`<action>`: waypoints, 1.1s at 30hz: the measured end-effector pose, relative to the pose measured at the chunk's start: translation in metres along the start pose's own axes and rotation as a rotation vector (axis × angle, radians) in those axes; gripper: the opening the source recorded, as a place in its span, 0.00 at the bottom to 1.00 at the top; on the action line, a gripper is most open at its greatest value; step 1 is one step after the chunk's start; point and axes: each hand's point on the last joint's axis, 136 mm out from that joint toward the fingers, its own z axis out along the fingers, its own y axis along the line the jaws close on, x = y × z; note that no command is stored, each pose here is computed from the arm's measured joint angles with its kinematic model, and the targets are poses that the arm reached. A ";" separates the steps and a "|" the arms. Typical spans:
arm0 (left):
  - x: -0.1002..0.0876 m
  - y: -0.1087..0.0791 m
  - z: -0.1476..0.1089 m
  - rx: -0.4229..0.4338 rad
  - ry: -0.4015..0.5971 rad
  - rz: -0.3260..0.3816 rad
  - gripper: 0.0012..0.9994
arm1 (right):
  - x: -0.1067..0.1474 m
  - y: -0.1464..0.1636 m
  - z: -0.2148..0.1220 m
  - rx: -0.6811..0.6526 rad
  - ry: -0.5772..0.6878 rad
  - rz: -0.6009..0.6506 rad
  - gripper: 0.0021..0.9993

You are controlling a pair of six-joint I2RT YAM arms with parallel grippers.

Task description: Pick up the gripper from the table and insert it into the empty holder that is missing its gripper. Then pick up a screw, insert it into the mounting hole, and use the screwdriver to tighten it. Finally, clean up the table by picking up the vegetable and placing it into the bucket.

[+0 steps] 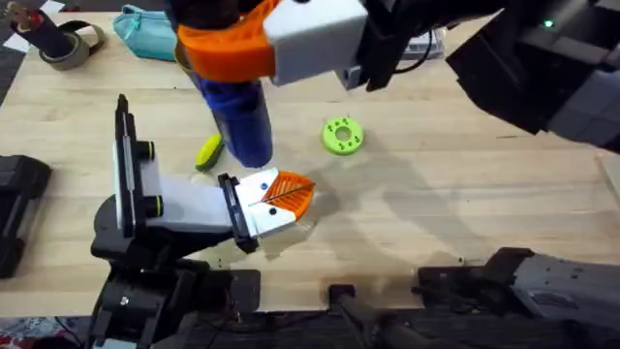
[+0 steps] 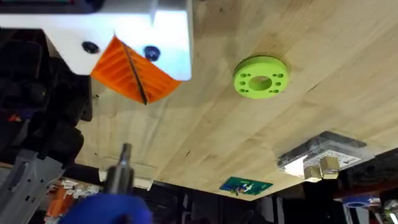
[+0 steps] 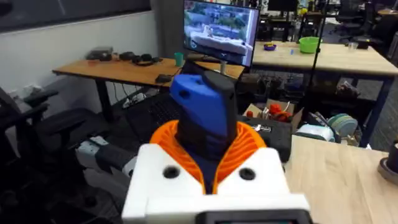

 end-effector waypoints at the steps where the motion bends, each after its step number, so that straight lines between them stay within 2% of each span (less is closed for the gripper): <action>1: 0.000 0.000 0.000 0.000 0.000 0.000 0.02 | 0.000 0.001 0.001 -0.003 0.000 -0.006 0.04; 17: 0.000 0.000 0.000 0.000 0.000 0.001 0.02 | 0.018 0.006 0.004 -0.023 0.007 -0.037 0.04; 33: 0.000 0.000 0.000 0.000 0.000 0.001 0.02 | 0.042 0.006 0.002 -0.018 0.026 -0.004 0.04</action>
